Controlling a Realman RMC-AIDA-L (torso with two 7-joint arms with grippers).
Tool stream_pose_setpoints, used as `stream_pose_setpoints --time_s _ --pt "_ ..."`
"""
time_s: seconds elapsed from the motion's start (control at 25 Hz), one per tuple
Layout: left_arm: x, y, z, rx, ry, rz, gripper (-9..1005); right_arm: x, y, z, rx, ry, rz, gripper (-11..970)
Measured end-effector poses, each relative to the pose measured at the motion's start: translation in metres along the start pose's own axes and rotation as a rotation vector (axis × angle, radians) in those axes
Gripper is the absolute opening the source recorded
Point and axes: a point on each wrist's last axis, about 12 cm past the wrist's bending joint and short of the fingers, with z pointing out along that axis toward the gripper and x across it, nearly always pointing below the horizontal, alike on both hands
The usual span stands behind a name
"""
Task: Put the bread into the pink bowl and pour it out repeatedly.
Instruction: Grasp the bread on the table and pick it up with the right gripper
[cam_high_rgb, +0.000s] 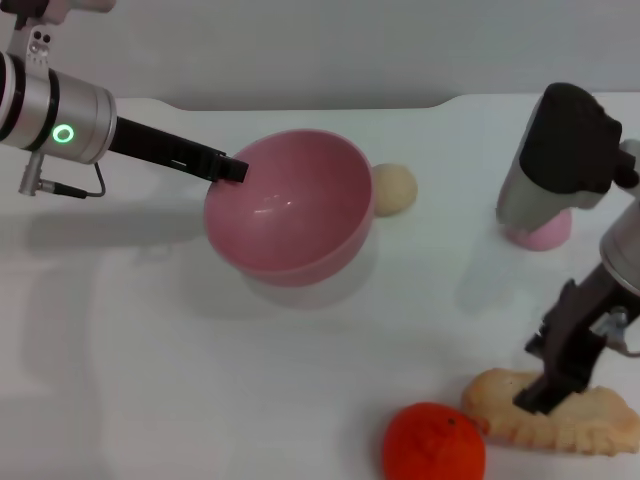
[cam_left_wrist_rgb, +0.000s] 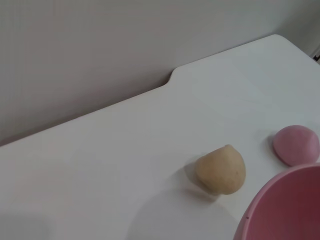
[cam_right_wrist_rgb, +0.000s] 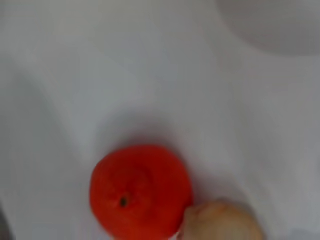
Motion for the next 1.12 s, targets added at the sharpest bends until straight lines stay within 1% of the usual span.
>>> stream_pose_setpoints --time_s 0.12,0.24,0.52,0.76,1.12 --pt "0.0 0.001 0.0 -0.003 0.0 0.0 44 0.003 0.006 -0.002 -0.022 0.056 -0.014 644" --pt "0.0 0.001 -0.001 -0.004 -0.001 0.0 44 0.007 0.008 -0.003 -0.004 0.101 -0.014 644" --pt "0.001 -0.002 0.003 0.004 -0.002 0.011 43 0.015 0.007 0.004 -0.015 0.124 0.012 644" --pt "0.004 -0.003 0.006 0.004 -0.001 0.008 43 0.016 0.01 0.014 -0.027 0.152 0.004 643" --pt "0.008 -0.004 0.007 0.013 0.004 0.0 44 0.017 0.006 0.027 -0.03 0.154 0.009 643"
